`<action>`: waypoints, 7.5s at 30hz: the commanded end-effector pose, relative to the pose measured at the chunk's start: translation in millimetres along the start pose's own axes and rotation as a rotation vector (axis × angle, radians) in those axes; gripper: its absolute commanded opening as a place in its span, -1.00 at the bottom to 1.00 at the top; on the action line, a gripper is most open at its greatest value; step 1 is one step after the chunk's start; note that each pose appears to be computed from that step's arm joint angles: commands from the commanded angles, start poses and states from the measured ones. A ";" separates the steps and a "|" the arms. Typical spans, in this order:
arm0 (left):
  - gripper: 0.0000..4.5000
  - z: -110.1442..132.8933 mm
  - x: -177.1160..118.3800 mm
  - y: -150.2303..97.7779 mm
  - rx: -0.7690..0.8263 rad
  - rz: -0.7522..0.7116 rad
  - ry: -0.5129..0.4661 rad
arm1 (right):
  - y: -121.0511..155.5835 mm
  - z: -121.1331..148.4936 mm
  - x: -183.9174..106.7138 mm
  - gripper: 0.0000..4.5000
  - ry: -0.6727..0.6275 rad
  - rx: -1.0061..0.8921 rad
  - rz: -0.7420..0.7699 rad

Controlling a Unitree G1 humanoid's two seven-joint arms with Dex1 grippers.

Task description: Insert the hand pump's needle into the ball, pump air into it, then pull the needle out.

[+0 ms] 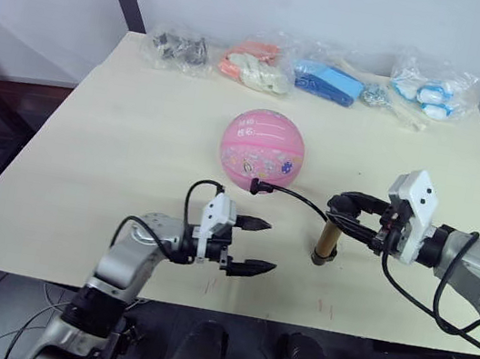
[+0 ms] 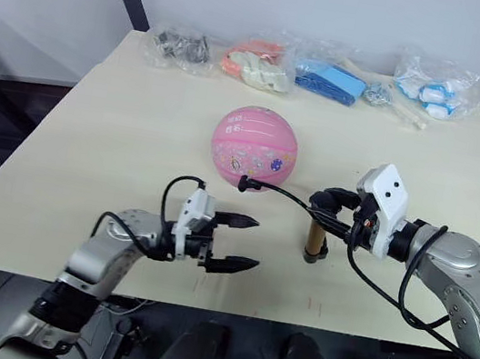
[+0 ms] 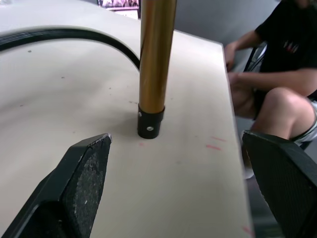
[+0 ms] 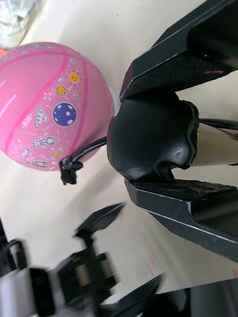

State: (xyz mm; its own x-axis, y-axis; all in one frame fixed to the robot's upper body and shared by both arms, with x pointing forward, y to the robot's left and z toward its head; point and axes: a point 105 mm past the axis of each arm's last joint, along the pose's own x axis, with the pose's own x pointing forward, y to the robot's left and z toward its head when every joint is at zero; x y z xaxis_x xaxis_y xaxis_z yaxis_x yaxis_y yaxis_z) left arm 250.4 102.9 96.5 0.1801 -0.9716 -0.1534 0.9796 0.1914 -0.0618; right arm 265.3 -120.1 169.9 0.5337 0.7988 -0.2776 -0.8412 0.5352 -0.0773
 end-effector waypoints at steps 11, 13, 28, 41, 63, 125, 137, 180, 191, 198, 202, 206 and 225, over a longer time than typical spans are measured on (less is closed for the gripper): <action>1.00 57.1 -45.8 -17.8 0.044 -0.032 -0.067 | 6.8 13.5 -6.1 -0.15 0.134 -0.025 0.031; 1.00 64.8 -45.3 -21.1 0.042 -0.033 -0.070 | 5.0 17.1 -7.6 -0.15 0.177 -0.059 0.014; 1.00 51.4 -75.0 -13.2 0.019 0.021 -0.023 | 29.5 30.1 6.4 -0.15 0.404 -0.278 0.206; 1.00 41.2 -81.9 -6.3 0.023 0.065 0.016 | 36.0 -8.5 44.2 -0.15 0.657 -0.501 0.413; 1.00 11.0 -120.3 -1.1 0.008 0.083 0.092 | 32.9 -65.2 74.5 0.89 0.769 -0.445 0.516; 1.00 111.5 -66.2 128.2 0.218 0.242 -0.032 | 66.2 51.2 37.4 0.95 -0.262 -0.292 0.065; 1.00 68.6 -41.2 152.3 0.259 0.275 0.240 | 62.2 43.9 57.2 0.95 -0.201 -0.339 0.043; 1.00 81.9 -17.7 160.1 0.233 0.310 0.261 | 38.9 27.0 137.7 -0.13 -0.014 -0.822 -0.057; 1.00 80.9 -19.2 161.0 0.229 0.322 0.262 | 38.7 23.4 136.9 -0.36 -0.007 -0.812 -0.080; 1.00 80.9 -19.7 161.2 0.227 0.326 0.263 | 35.3 22.5 137.4 -0.36 -0.011 -0.811 -0.128; 1.00 81.3 -20.0 161.6 0.229 0.329 0.263 | 33.6 20.7 138.5 -0.36 -0.003 -0.824 -0.158; 1.00 81.4 -19.8 161.6 0.228 0.330 0.263 | 33.0 18.4 139.6 -0.36 0.005 -0.831 -0.172; 1.00 79.7 -19.5 162.5 0.222 0.341 0.267 | 36.5 16.1 142.9 -0.84 -0.002 -0.881 -0.208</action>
State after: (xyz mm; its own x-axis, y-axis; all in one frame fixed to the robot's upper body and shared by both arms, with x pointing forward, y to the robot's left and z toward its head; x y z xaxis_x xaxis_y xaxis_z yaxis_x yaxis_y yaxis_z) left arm 410.7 135.4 198.5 0.4668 -0.8425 -0.2689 0.8762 0.3993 0.2700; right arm 314.5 16.4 139.9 0.6838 0.7043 -0.1907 -0.5028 0.2654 -0.8226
